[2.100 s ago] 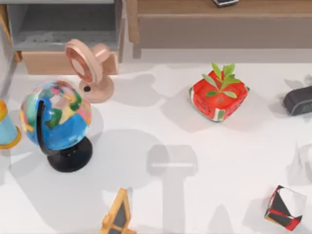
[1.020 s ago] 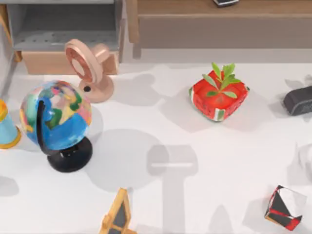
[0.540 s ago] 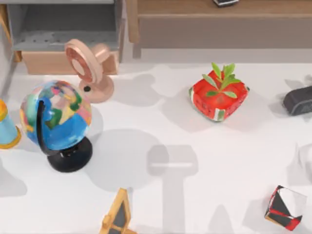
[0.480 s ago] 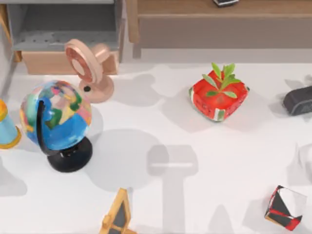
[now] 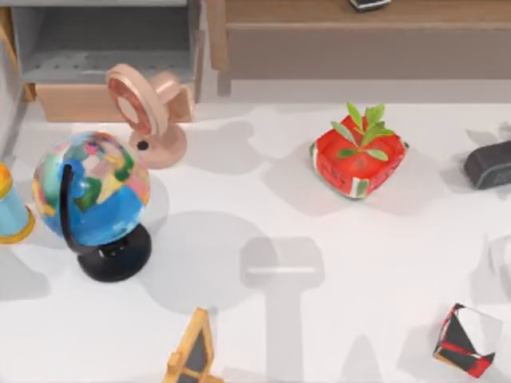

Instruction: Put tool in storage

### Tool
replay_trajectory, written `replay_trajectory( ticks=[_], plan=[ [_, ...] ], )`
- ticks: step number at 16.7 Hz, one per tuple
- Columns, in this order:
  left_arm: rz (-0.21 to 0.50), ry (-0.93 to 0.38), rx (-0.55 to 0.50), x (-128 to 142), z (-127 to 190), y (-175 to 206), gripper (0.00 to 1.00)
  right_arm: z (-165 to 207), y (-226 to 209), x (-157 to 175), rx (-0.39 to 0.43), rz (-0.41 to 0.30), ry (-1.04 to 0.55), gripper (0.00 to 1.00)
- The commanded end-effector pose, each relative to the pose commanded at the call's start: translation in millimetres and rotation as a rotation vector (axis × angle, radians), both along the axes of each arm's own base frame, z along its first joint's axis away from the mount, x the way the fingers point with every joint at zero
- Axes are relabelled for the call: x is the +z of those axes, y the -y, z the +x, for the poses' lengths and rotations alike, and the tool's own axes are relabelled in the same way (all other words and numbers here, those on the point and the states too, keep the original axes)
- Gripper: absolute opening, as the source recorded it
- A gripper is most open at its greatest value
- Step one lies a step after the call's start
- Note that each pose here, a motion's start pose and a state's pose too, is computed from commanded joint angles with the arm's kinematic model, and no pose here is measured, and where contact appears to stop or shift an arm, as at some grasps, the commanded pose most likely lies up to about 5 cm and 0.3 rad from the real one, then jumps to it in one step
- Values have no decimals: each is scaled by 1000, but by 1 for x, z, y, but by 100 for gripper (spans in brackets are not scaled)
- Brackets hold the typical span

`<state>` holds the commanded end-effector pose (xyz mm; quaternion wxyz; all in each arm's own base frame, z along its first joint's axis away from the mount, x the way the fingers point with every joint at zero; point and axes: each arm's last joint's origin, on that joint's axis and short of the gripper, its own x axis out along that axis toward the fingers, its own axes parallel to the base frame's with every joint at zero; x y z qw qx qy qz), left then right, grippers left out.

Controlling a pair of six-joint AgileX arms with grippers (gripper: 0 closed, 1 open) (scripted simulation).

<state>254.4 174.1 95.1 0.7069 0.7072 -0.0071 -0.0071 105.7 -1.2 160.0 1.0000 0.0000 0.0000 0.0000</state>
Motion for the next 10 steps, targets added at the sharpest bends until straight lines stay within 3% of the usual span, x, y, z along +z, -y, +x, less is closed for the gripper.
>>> replay_trajectory(
  ticks=[1,10],
  plan=[
    [0,0,0,0,0,0,100,0,0,0,0,0,0,100],
    [0,0,0,0,0,0,32,0,0,0,0,0,0,100]
  ],
)
